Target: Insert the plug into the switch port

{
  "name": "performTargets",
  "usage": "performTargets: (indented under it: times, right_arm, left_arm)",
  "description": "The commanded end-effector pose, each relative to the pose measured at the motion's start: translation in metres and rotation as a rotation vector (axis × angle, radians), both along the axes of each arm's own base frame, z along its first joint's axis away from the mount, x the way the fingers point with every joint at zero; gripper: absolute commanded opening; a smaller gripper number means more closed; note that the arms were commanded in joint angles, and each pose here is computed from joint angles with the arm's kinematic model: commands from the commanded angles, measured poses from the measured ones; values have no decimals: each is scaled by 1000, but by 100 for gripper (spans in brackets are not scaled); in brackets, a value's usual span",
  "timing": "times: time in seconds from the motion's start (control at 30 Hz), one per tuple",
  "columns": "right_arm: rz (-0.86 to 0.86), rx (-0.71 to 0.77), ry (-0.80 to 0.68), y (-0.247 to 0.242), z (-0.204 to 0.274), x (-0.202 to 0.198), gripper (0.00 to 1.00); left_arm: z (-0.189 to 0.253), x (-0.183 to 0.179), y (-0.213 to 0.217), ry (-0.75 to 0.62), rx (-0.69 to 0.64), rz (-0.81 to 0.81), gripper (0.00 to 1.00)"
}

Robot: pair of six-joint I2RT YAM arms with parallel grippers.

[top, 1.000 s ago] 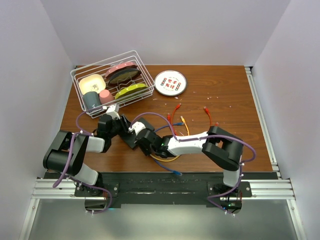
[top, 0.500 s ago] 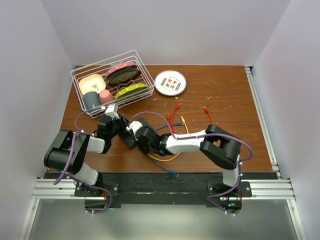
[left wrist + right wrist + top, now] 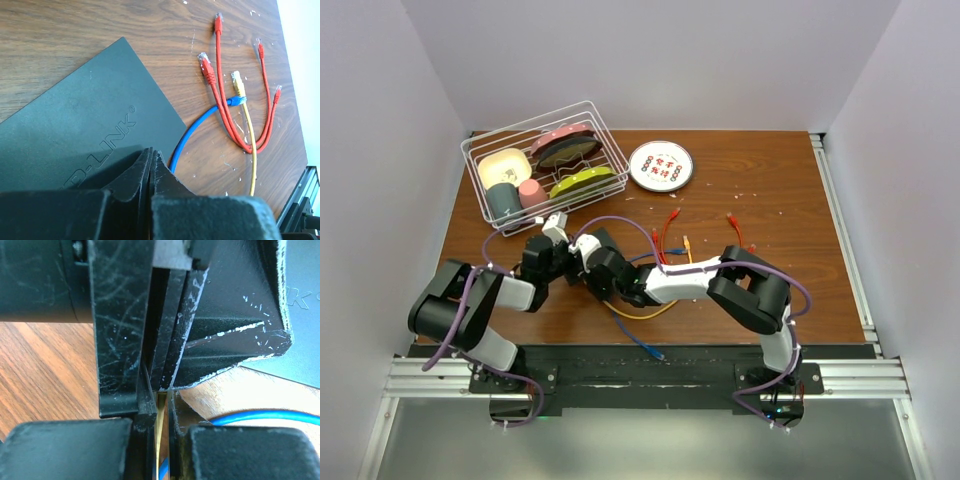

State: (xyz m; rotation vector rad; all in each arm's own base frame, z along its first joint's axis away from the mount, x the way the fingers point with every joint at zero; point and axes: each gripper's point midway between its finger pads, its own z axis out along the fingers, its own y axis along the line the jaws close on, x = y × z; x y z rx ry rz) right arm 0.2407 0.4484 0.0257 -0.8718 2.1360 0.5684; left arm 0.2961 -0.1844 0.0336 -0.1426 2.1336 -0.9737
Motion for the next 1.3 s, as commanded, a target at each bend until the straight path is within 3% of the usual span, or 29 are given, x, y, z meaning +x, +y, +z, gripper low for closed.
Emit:
performTargets:
  times: [0.0, 0.1, 0.27, 0.37, 0.63, 0.8, 0.9, 1.03, 1.27]
  right_arm:
    - [-122, 182, -123, 11, 46, 52, 0]
    - [-119, 172, -102, 4, 40, 45, 0]
    - [-125, 170, -65, -8, 38, 34, 25]
    - [-131, 159, -42, -17, 36, 27, 35]
    - [-174, 149, -19, -43, 48, 16, 64]
    - [-258, 158, -53, -71, 79, 17, 88]
    - [-310, 176, -49, -90, 95, 23, 96]
    - [-385, 222, -13, -120, 109, 35, 99]
    - [-523, 290, 37, -182, 117, 59, 98]
  left_arm:
    - [-54, -98, -13, 371, 16, -192, 0]
    - [-48, -88, -12, 338, 26, -173, 5]
    - [-30, -63, -5, 259, 87, -105, 28]
    - [-18, -48, 1, 219, 118, -54, 38]
    - [17, -13, 1, 95, 145, -14, 52]
    - [33, -1, 1, 33, 201, -42, 58]
    - [45, 8, 3, -14, 241, -52, 61]
    - [64, 19, 1, -89, 267, -70, 67]
    - [81, 31, -25, -159, 269, -137, 67]
